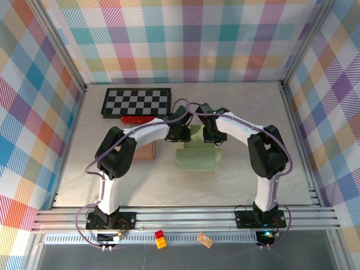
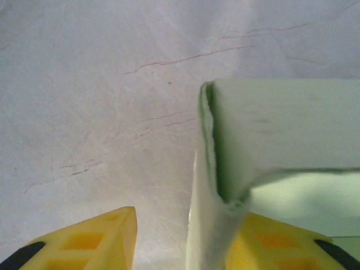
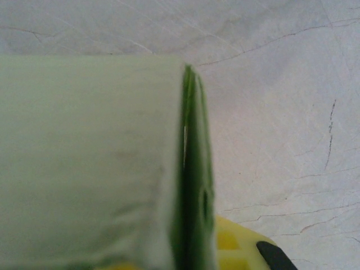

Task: Fold the paper box

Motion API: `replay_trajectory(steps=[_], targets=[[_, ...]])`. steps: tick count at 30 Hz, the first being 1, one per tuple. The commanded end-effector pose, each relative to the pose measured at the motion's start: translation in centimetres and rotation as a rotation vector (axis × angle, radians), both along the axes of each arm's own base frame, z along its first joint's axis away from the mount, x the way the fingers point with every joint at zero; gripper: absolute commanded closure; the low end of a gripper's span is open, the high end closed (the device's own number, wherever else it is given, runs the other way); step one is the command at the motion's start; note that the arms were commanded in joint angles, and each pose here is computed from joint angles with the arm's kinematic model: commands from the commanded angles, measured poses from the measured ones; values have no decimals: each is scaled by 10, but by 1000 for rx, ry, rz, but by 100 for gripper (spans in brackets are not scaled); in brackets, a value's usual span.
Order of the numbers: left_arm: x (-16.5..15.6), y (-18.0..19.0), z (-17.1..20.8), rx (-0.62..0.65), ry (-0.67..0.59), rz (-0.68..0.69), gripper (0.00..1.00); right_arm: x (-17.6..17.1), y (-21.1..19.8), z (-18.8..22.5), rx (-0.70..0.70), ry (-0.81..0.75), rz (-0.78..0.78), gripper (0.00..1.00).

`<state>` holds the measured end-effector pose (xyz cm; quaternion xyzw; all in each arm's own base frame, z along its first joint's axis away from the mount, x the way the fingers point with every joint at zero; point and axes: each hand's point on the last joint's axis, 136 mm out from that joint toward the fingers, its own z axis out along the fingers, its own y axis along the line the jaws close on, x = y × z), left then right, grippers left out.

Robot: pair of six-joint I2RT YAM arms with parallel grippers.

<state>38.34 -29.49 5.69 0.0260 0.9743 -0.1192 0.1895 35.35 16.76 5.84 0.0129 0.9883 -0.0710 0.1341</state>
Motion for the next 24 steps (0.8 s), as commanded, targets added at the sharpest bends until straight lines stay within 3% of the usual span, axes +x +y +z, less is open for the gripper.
replay_trajectory(steps=[1, 5, 20, 24], targets=[[5, -3, 31, -67, -24, -11, 53, -2, 4, 5, 0, 16, 25, 100], [15, 2, 31, -67, -24, -4, 52, -4, 4, 3, 2, 26, 24, 100], [22, -1, 15, -45, 15, -46, 63, -5, 5, 2, 9, 30, 17, 100], [18, 3, 9, -19, 27, -51, 75, -4, 6, 3, 13, 32, 11, 100]])
